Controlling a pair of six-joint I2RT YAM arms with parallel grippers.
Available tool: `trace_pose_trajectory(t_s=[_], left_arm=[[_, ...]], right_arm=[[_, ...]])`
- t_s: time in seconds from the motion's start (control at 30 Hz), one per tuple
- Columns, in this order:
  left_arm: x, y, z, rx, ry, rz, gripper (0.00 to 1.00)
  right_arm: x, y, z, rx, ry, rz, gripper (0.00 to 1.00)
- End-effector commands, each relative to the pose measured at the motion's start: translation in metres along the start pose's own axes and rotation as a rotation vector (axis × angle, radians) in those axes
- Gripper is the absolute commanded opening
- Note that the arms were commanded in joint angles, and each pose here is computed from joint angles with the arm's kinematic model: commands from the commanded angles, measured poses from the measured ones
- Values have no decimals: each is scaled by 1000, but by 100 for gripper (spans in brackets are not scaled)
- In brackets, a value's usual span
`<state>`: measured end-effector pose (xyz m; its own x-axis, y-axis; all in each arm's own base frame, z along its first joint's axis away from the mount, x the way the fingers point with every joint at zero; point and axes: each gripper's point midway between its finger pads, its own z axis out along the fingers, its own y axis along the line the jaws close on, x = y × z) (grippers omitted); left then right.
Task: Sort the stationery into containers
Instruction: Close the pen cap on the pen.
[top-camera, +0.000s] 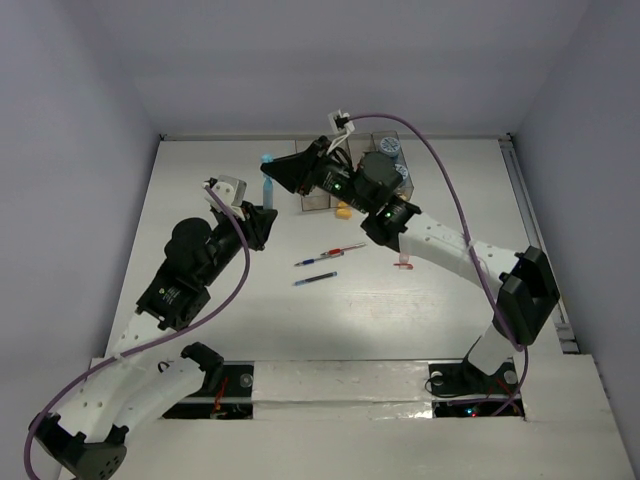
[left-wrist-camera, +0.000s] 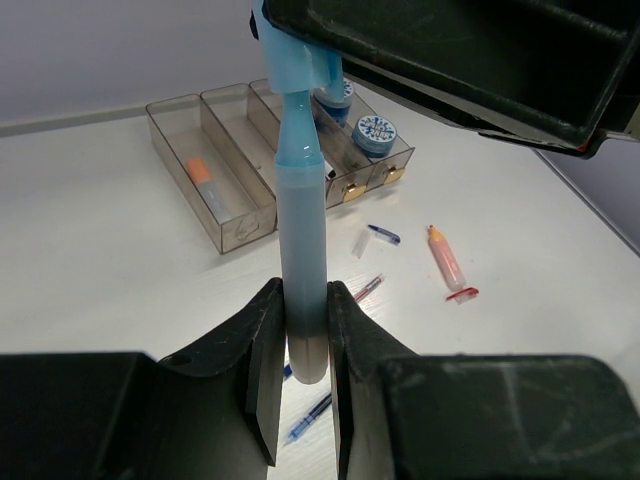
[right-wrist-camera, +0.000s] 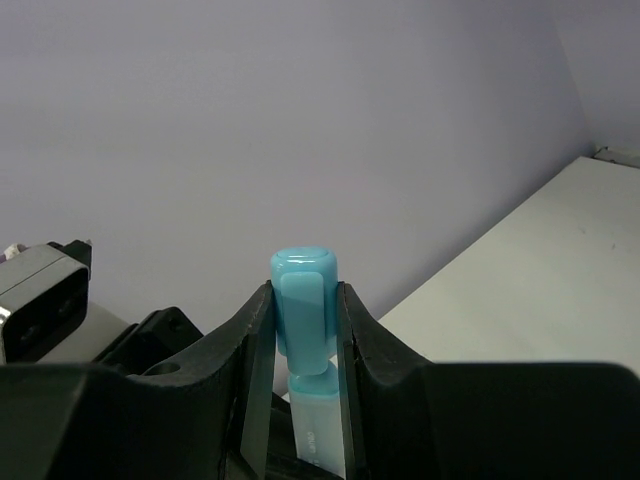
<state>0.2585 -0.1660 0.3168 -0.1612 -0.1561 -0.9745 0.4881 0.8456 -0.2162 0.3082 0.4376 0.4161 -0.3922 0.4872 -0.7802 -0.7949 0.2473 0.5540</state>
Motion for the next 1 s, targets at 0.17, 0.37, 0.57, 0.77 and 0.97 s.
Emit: trace_pose_trajectory(t_s=[0.17, 0.37, 0.57, 0.77, 0.97], left_arm=[[-19, 5, -3, -22, -80, 0, 0], [-25, 15, -7, -72, -112, -10, 0], [-27, 16, -9, -80, -125, -17, 0], [-31, 16, -13, -84, -148, -22, 0], [-32, 20, -13, -104, -153, -29, 0]], right_arm=[[-11, 22, 5, -37, -59, -48, 0], [5, 26, 4, -10, -59, -54, 0], [13, 25, 0, 27, -77, -69, 0], [26, 25, -2, 35, -62, -48, 0], [64, 26, -2, 48, 9, -6, 0]])
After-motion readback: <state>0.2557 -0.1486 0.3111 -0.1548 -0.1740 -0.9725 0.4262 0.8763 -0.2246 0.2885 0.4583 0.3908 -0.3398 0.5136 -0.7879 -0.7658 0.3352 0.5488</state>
